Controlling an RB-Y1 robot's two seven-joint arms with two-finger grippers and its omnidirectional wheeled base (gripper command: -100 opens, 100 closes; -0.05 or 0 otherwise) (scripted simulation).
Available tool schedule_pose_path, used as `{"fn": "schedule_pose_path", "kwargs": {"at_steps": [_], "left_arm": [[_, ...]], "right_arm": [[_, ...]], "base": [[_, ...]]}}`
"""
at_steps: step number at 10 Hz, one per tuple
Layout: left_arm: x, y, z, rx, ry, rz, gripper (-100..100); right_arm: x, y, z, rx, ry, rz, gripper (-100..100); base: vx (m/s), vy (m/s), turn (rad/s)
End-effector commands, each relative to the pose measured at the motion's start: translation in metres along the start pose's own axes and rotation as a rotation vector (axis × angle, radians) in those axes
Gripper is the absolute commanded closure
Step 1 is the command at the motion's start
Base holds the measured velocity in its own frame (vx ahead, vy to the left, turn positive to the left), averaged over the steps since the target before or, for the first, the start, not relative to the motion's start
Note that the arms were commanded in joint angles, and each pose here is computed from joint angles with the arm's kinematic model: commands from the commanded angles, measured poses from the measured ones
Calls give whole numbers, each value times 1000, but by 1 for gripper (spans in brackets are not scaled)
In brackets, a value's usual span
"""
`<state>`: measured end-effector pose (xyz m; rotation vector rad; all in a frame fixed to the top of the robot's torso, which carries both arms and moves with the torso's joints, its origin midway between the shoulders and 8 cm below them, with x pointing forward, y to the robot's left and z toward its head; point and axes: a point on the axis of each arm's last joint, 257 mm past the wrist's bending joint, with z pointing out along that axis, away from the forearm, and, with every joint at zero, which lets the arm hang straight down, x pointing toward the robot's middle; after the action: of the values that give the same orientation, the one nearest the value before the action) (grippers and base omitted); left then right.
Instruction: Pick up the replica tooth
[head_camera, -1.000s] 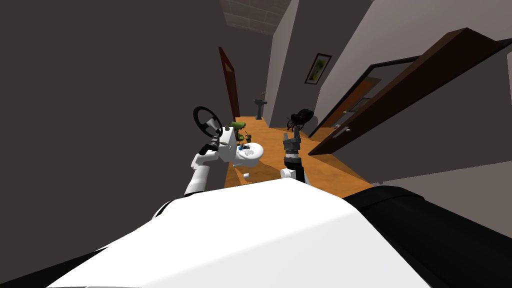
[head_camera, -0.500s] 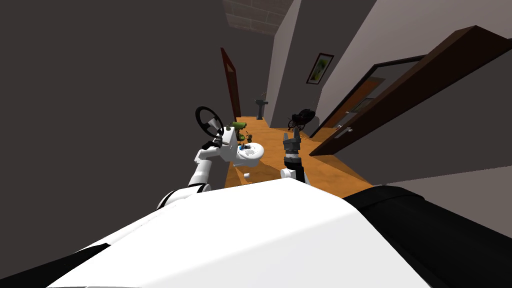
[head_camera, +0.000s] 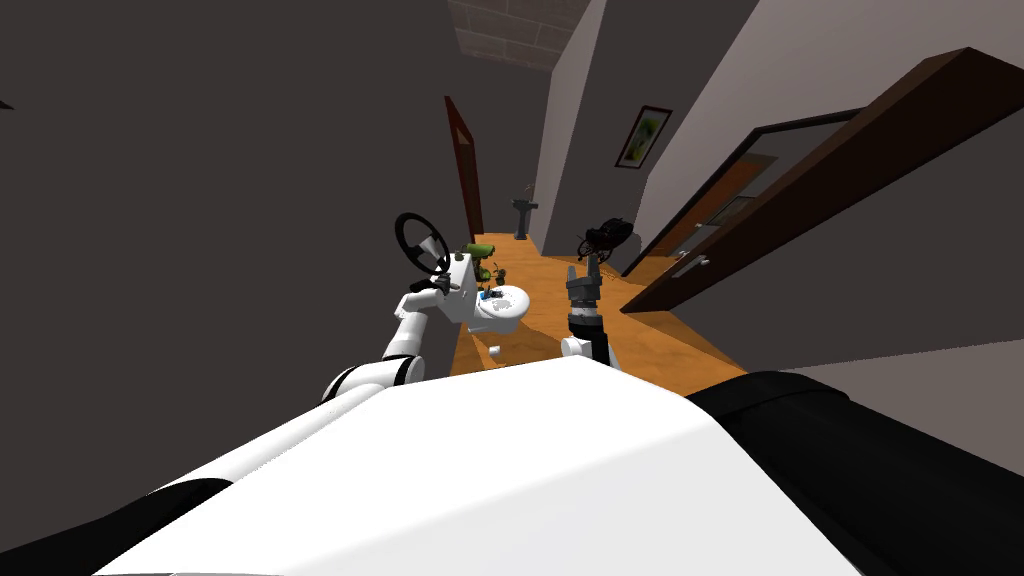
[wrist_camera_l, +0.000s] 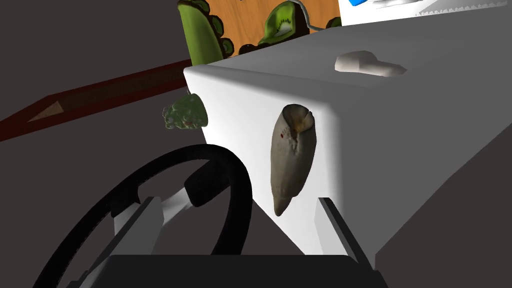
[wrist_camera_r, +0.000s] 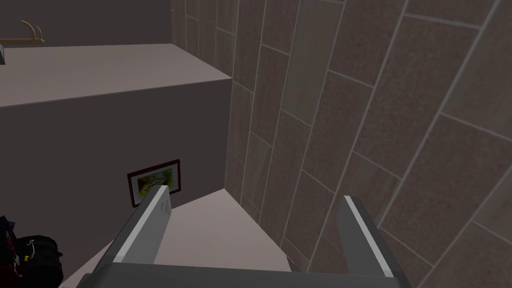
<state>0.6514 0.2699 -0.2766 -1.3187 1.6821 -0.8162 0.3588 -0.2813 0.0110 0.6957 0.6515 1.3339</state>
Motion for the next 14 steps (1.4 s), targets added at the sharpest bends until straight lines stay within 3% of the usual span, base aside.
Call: {"fn": "schedule_pose_path", "kwargs": {"at_steps": [1,4,7,12,14], "left_arm": [[12,-1,6,-43,38,-2,-100],[29,12,12,-121,88,-5,-100],[56,8,16,-193,165,0,-100],[86,19,14,-294,251,7,-100],[108,13,10,-341,317,20,-100]], "right_arm": [[0,0,0,0,0,0,0],[0,0,0,0,0,0,0],[0,0,0,0,0,0,0],[0,0,0,0,0,0,0],[0,0,0,0,0,0,0]], "base": [[5,28,41],[8,28,22],[14,34,26],[21,39,19],[32,55,30]]}}
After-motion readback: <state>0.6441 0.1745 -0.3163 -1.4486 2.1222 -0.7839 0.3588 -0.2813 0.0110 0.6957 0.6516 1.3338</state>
